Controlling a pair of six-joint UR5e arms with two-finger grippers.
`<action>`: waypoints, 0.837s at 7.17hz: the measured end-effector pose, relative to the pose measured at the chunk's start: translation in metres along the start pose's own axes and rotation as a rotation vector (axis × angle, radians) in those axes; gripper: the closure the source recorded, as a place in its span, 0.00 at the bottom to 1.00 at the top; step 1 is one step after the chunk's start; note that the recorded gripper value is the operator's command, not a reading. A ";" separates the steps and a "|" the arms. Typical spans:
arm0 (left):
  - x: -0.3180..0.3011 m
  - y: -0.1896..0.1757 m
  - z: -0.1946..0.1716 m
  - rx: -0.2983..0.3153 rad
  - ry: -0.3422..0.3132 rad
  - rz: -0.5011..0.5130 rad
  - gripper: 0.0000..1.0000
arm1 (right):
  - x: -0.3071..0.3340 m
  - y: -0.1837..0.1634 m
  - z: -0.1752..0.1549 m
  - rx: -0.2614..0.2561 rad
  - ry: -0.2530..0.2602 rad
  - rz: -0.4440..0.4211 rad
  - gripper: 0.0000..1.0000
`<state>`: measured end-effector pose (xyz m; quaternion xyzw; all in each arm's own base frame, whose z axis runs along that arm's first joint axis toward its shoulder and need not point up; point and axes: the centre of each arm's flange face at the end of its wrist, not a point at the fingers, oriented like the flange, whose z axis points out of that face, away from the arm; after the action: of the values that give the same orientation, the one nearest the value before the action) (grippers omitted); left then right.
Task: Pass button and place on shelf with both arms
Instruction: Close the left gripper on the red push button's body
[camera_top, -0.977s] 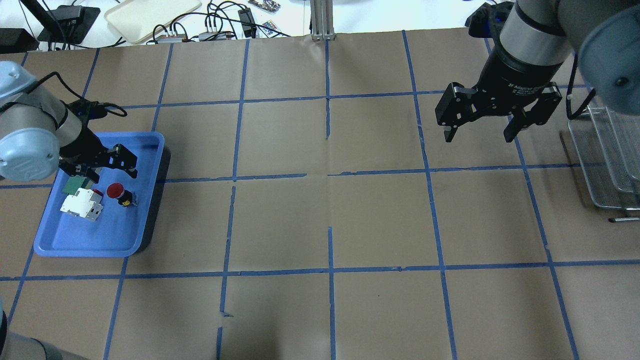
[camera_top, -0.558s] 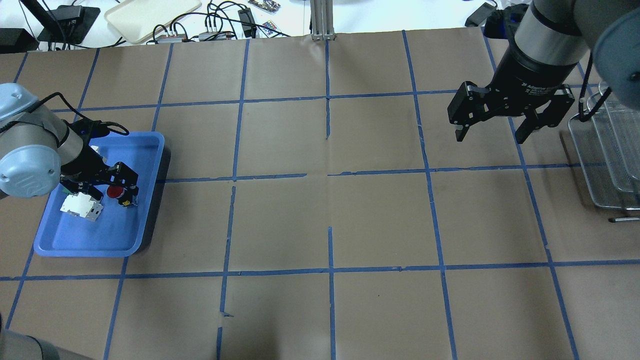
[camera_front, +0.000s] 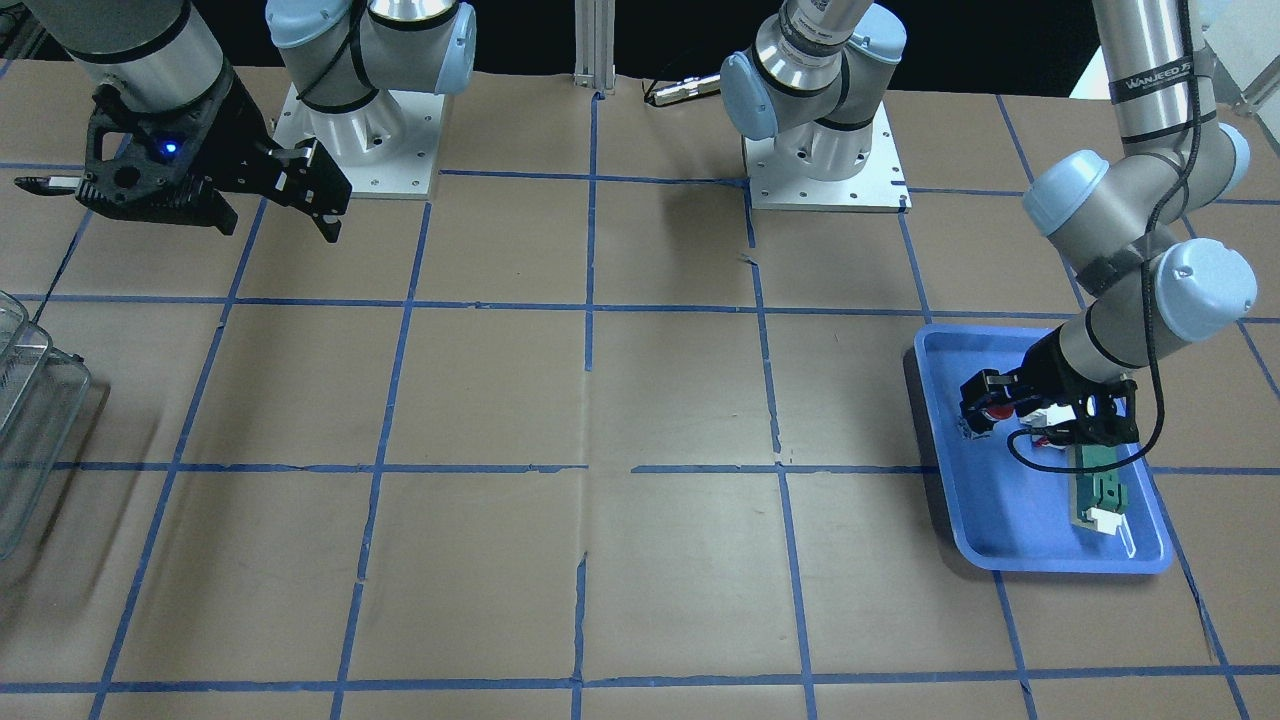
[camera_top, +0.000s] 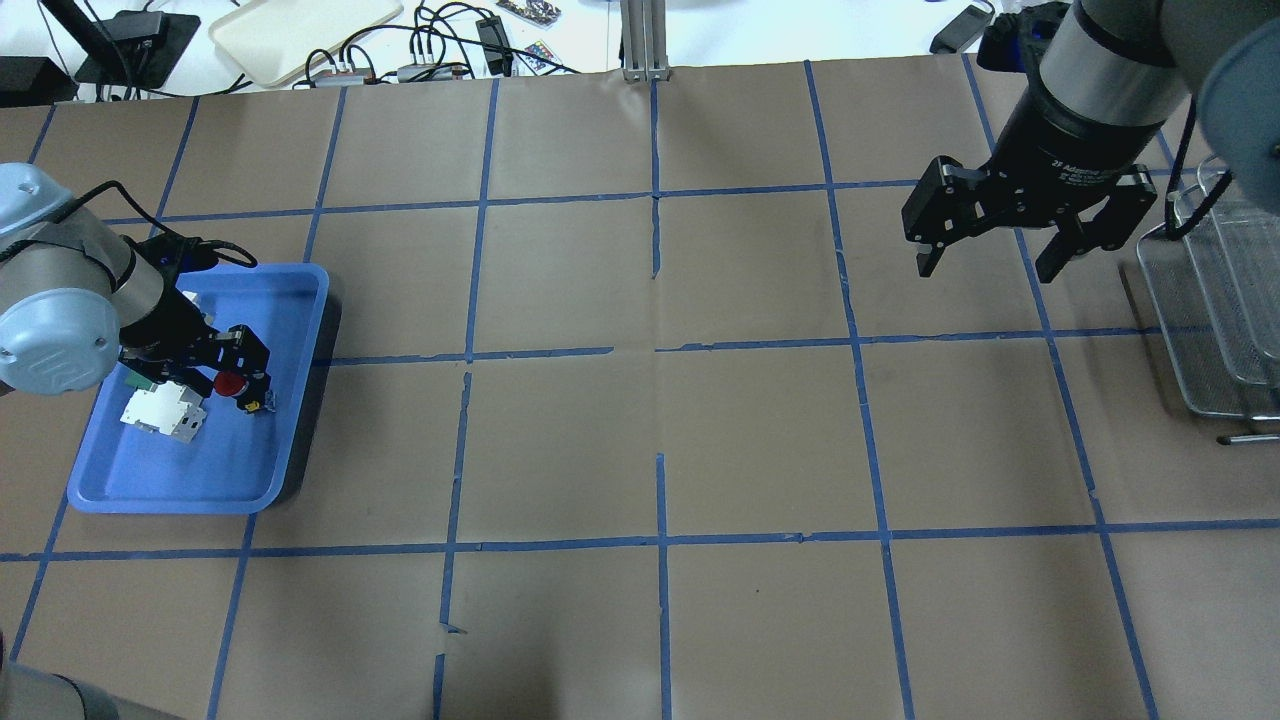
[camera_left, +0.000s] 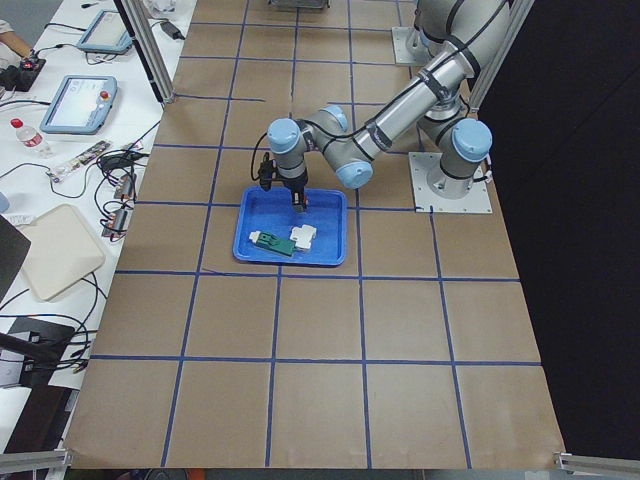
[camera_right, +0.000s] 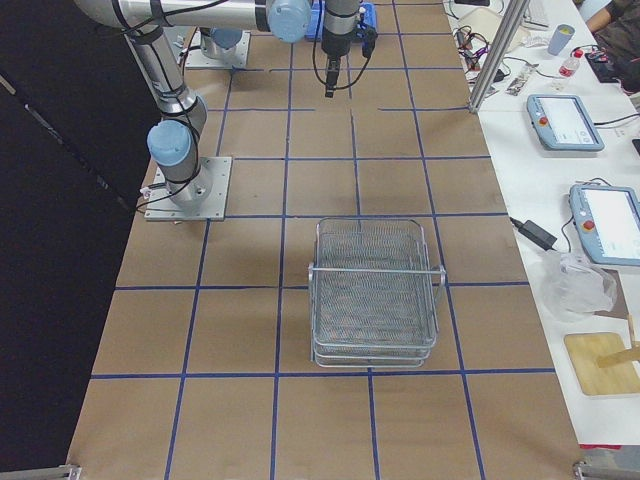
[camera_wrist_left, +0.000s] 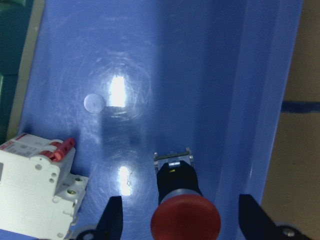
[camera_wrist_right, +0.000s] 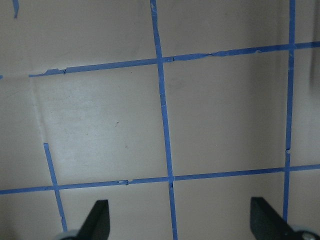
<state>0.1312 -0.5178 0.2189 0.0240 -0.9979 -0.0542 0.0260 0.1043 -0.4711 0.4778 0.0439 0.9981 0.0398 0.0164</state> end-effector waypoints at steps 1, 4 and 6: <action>0.001 0.000 0.000 0.000 0.000 0.002 0.96 | 0.000 0.000 0.000 0.001 0.000 0.000 0.00; 0.009 0.001 -0.015 0.007 0.007 0.014 0.96 | 0.000 -0.001 -0.001 0.008 -0.002 0.001 0.00; 0.034 0.000 -0.060 -0.021 0.106 0.014 0.96 | 0.001 -0.003 -0.003 0.026 -0.002 0.002 0.00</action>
<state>0.1005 -0.5258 0.2806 0.0194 -0.9947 -0.0630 0.0794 0.1030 -0.4742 0.4801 0.0450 0.9985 0.0266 0.0169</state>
